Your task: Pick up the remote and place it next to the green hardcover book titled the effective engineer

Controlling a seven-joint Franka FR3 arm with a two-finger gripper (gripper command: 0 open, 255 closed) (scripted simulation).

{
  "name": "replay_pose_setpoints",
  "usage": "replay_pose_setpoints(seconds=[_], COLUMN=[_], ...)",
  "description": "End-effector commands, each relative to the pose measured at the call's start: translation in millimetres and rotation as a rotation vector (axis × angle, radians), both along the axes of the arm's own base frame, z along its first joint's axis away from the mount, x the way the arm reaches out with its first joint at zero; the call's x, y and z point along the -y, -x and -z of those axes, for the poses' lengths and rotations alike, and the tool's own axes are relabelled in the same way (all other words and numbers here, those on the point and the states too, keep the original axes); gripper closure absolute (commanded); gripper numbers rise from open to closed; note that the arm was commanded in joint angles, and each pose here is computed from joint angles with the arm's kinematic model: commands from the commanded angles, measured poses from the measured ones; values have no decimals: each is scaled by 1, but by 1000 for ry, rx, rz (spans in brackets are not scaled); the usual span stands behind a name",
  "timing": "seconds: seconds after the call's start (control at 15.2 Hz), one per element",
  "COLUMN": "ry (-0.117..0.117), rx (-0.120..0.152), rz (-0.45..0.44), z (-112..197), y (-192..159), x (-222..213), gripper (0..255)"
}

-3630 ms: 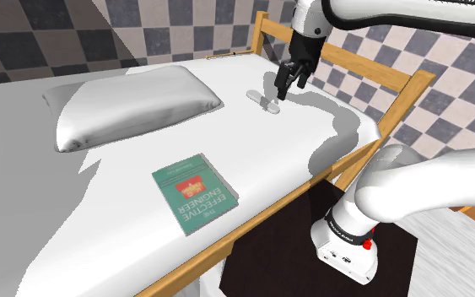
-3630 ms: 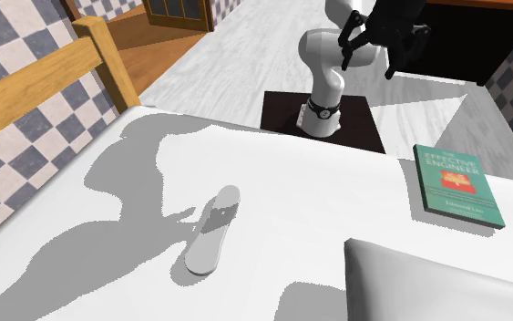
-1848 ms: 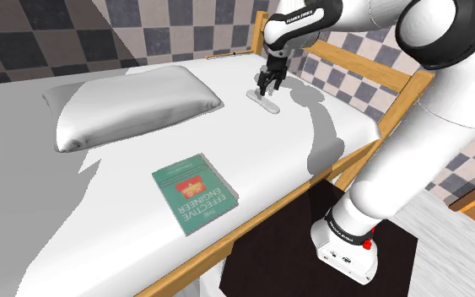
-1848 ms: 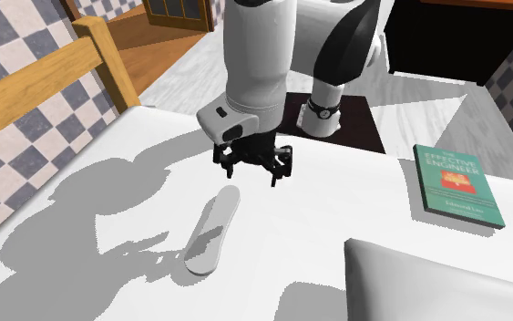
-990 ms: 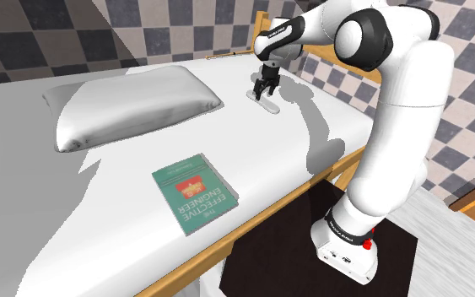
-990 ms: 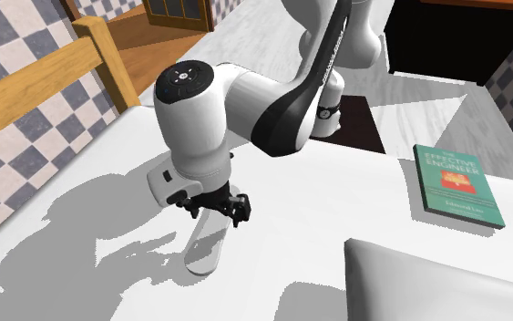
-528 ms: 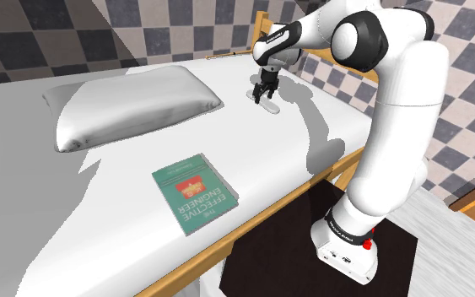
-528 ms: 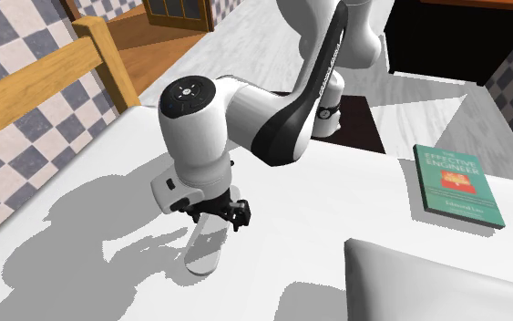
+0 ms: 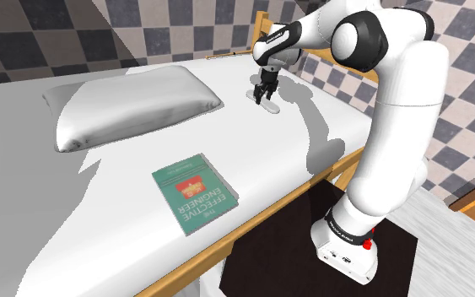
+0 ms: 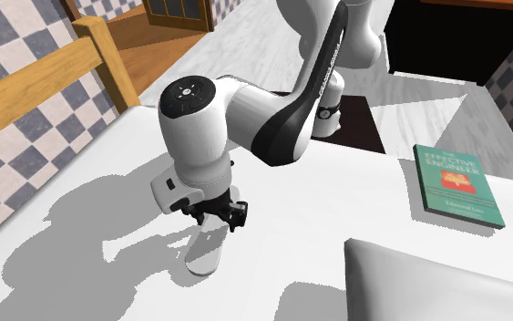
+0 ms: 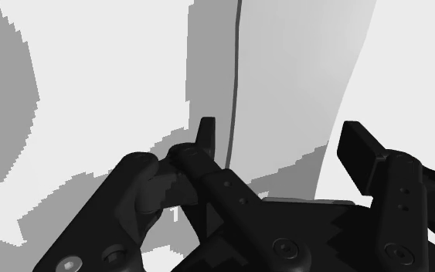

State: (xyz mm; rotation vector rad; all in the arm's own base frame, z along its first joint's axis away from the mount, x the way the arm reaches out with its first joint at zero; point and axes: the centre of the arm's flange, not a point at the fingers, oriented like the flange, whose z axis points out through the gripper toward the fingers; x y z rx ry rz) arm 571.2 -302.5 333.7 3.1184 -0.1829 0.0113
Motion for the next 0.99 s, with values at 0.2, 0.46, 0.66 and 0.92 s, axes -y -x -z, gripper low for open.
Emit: replay_pose_setpoints(seconds=[0.2, 0.46, 0.66, 0.92], ry=[0, 0, 0, 0], rx=[0, 0, 0, 0], rz=[0, 0, 0, 0], z=[0, -16, -32, -53], y=[0, 0, 0, 0], x=[0, 0, 0, 0], gripper=[255, 255, 255, 255])
